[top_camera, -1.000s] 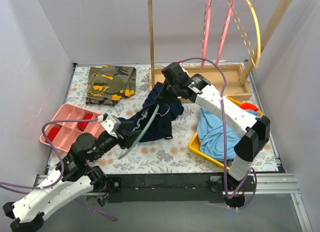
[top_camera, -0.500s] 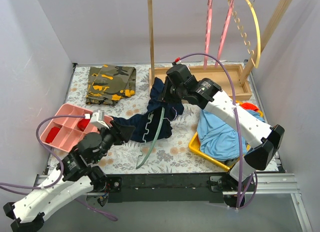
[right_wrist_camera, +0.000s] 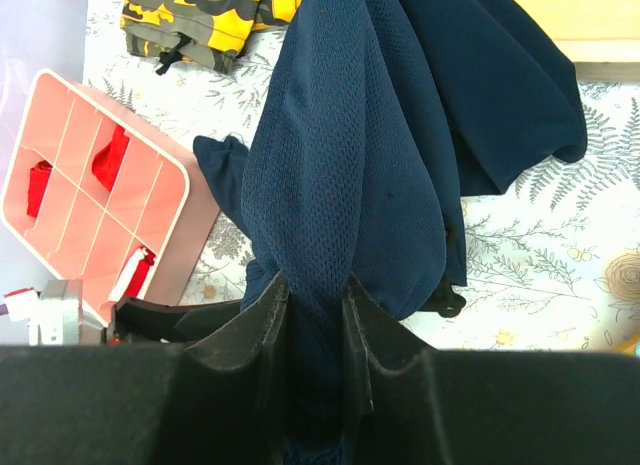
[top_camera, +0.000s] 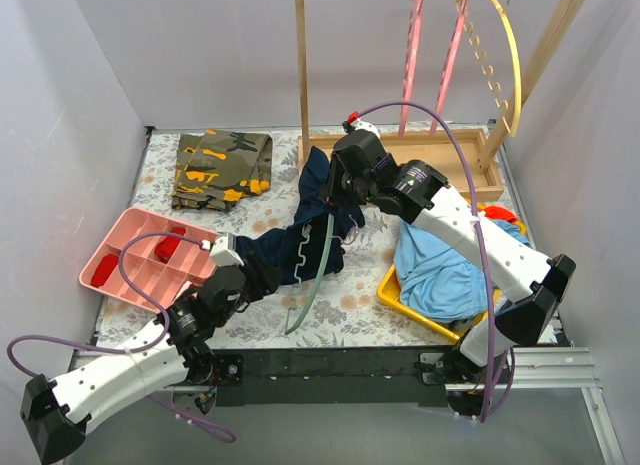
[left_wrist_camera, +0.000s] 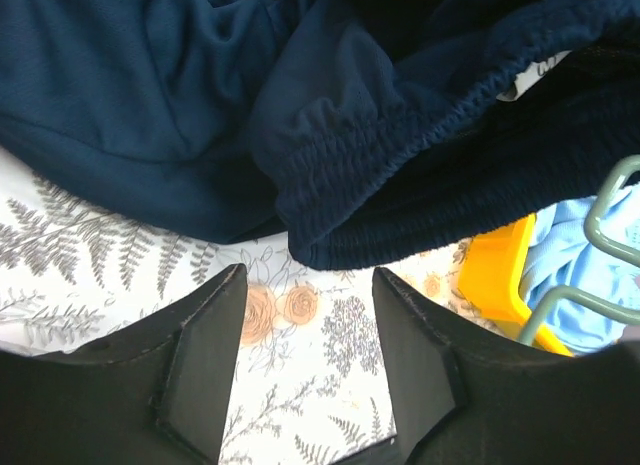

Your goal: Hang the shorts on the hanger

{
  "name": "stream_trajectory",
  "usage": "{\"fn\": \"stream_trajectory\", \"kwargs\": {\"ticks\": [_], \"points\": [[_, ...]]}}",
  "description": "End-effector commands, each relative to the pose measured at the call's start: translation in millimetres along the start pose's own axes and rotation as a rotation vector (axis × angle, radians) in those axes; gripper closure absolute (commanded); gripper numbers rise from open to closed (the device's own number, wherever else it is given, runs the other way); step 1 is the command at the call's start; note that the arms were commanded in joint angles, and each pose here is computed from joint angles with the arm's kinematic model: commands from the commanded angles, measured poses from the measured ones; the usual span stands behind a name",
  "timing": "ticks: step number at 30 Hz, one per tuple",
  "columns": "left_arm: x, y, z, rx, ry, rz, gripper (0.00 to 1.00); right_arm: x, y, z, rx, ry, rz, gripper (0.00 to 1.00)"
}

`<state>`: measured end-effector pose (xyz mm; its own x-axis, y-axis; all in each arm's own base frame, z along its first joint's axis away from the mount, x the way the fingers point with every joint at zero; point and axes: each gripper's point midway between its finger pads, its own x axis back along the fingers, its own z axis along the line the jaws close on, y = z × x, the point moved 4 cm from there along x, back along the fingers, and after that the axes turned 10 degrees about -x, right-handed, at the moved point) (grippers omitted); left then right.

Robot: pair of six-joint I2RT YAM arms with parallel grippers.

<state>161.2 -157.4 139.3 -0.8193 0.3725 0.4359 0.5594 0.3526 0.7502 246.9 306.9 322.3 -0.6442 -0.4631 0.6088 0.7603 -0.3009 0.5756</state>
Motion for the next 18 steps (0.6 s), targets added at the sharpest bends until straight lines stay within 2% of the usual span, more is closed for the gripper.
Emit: {"fn": "stream_trajectory", "kwargs": {"ticks": [1,4,12,13,14,16,18], "points": [[-12.8,8.6,-11.2,0.021,-0.048,-0.075,0.45,30.7,29.4,27.2,-0.027,0.125,-0.126,0.99],[-23.2,8.2,-16.3,0.012,-0.068,-0.095,0.44,31.8,28.2,26.9,-0.027,0.12,-0.129,0.99],[-46.6,15.7,-4.2,-0.049,0.049,-0.185,0.44,38.4,34.0,28.7,-0.026,0.114,-0.165,0.99],[-47.8,19.4,-7.9,-0.046,0.033,-0.204,0.48,39.6,34.8,28.2,-0.028,0.11,-0.172,0.99],[-48.9,20.5,-8.5,-0.061,0.029,-0.208,0.58,39.7,36.0,27.0,-0.03,0.103,-0.181,0.99],[-53.4,18.9,-7.0,-0.075,0.034,-0.208,0.68,38.3,36.8,29.4,-0.028,0.11,-0.186,0.99],[-56.4,14.0,-4.5,-0.095,0.03,-0.192,0.86,41.4,39.6,34.8,-0.027,0.121,-0.187,0.99]]}}
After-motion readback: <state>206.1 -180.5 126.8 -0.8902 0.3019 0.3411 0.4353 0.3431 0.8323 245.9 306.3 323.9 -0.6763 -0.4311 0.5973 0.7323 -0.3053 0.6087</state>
